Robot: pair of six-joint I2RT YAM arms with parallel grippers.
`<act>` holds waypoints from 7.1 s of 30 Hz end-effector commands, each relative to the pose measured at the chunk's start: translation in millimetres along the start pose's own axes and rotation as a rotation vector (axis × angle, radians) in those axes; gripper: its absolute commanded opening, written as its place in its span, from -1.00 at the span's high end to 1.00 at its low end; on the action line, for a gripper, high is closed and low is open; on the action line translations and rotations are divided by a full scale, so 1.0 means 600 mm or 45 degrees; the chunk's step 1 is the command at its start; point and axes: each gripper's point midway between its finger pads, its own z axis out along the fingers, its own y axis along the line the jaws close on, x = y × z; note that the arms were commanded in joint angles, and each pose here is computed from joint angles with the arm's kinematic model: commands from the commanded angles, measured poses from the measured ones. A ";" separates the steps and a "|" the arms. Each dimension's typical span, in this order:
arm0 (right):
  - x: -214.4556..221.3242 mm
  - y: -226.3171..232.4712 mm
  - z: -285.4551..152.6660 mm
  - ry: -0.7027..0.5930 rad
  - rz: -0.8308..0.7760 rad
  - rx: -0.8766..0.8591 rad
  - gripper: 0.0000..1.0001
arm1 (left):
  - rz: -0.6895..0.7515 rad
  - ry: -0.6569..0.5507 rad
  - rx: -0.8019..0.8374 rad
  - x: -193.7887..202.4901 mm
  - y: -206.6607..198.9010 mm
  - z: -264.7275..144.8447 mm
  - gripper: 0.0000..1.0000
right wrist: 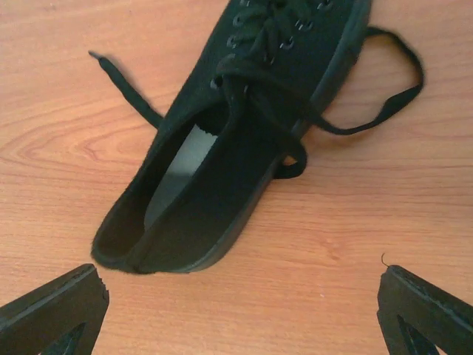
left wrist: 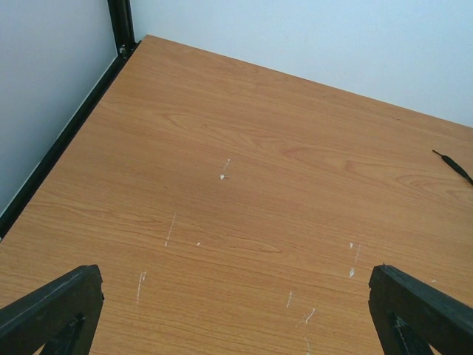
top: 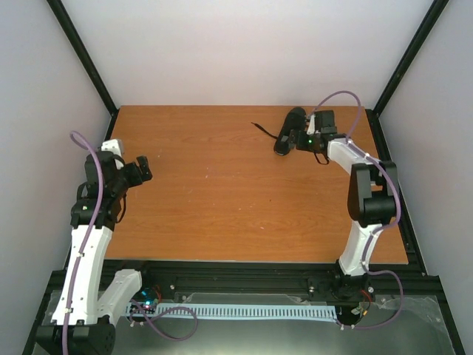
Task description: Tie the shoes
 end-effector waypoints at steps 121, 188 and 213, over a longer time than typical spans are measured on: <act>0.275 0.322 -0.212 -0.138 -0.195 -0.039 -1.00 | -0.242 0.233 0.454 0.117 -0.085 -0.003 -0.99; 0.336 0.048 -0.065 0.387 -0.030 0.310 0.94 | -0.263 0.243 0.059 0.076 -0.018 0.020 -1.00; 0.301 0.065 -0.178 0.151 0.115 0.189 0.32 | 0.321 0.573 1.132 0.272 -0.461 0.024 -0.74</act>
